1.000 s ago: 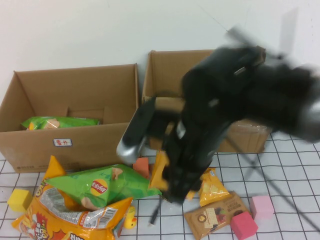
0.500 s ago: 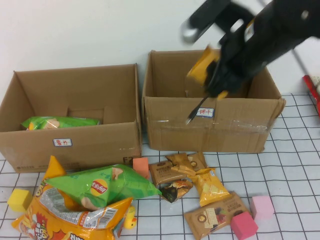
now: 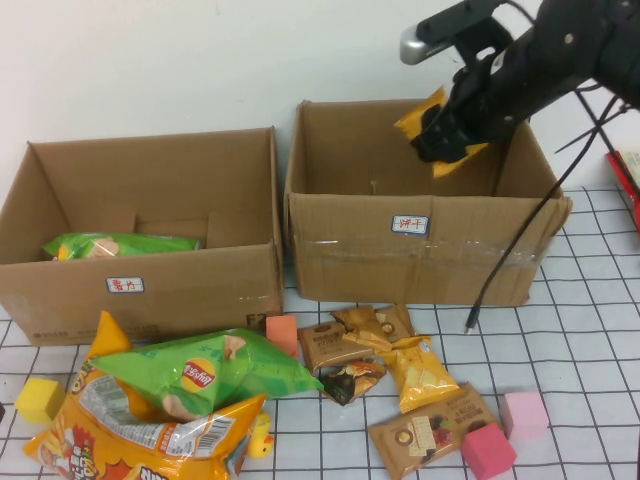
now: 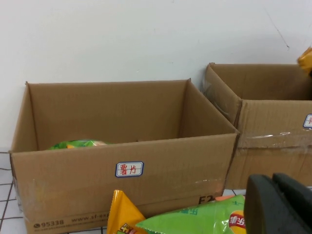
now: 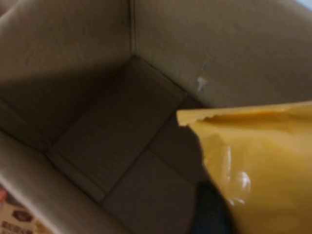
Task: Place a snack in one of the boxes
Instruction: Place the biscuit in the biscuit box, then pick up the biscuit
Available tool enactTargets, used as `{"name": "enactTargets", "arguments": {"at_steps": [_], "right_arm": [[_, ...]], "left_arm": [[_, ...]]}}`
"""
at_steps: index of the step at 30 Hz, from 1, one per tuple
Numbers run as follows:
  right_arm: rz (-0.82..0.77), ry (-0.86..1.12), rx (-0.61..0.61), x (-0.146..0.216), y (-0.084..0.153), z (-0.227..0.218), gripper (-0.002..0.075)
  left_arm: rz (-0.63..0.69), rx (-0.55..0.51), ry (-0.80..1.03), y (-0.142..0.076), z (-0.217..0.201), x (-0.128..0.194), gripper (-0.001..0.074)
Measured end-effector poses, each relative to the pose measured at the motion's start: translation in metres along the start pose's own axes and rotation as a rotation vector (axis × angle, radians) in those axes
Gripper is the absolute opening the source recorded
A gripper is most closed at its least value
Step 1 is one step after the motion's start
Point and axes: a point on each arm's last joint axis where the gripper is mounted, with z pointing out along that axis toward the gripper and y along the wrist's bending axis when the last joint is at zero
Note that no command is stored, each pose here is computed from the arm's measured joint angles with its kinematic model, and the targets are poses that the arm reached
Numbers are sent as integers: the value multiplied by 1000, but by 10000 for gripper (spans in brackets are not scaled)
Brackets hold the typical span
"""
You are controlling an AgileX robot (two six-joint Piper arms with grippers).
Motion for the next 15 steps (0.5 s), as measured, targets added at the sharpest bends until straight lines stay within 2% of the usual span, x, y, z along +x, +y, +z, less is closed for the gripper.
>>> {"name": "enactTargets", "arguments": {"at_steps": [3, 5, 7, 10, 12, 14, 15], "right_arm": [[21, -12, -3, -4, -1, 1, 527], [33, -3, -8, -7, -1, -4, 552], [34, 17, -18, -10, 0, -14, 543], [23, 33, -28, -16, 1, -38, 464], [-6, 39, -35, -19, 3, -59, 365], [-49, 31, -55, -23, 6, -90, 208], [-71, 39, -69, -23, 9, -101, 162]], "left_arm": [[2, 0, 0, 0, 0, 0, -1], [4, 4, 3, 0, 0, 0, -1], [7, 9, 8, -1, 0, 1, -1], [8, 22, 20, -2, 0, 2, -1], [10, 27, 26, -2, 0, 2, -1], [10, 32, 31, -3, 0, 3, -1], [11, 32, 31, -3, 0, 3, -1]]}}
